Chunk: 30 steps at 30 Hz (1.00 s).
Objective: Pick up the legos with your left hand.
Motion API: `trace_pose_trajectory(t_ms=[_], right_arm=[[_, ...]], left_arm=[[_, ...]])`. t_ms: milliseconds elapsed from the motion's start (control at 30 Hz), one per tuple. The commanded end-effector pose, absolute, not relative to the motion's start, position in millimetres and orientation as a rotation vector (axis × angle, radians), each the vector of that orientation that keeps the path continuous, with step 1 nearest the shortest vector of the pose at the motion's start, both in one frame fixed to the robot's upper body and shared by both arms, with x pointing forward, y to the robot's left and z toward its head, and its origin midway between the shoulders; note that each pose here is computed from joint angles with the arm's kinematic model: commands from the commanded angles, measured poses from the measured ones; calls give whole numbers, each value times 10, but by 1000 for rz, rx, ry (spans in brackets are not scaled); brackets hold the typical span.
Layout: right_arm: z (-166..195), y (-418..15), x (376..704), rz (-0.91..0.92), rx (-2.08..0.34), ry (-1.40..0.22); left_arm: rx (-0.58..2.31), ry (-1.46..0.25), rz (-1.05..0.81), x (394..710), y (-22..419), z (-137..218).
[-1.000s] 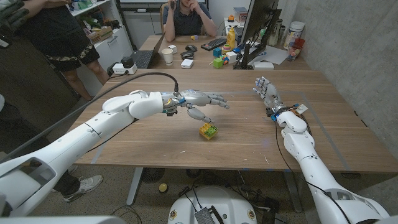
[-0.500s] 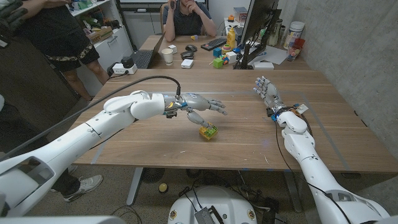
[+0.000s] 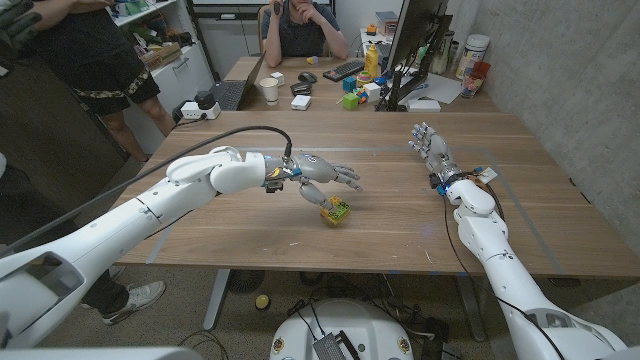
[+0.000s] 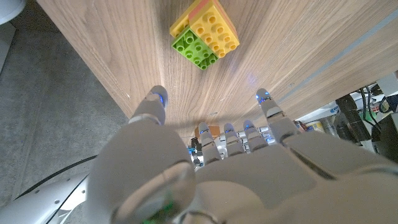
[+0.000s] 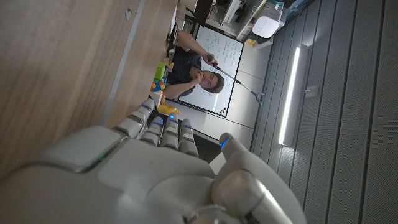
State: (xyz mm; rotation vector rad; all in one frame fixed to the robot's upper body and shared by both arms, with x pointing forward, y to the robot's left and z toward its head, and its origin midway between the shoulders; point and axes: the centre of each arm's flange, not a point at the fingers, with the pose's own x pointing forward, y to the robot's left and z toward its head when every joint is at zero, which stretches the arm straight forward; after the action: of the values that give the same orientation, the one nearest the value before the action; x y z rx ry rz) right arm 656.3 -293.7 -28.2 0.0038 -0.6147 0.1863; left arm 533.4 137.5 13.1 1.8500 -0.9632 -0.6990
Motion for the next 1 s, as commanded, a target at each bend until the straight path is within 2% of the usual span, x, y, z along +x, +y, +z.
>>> trace_pose_trajectory(t_ms=[33,467,1000], right_arm=[[-288,-2948,6502,173,1,-622],[-305,-2954,6474,158,-1,-620],[-254,-2959,6465,154,-17,-638]], left_arm=[[1903,-900,-737,5350,1407,16],[1978,-815,-733,5403,1493,-72],[2044,-850,-623,5507,1544,-132]])
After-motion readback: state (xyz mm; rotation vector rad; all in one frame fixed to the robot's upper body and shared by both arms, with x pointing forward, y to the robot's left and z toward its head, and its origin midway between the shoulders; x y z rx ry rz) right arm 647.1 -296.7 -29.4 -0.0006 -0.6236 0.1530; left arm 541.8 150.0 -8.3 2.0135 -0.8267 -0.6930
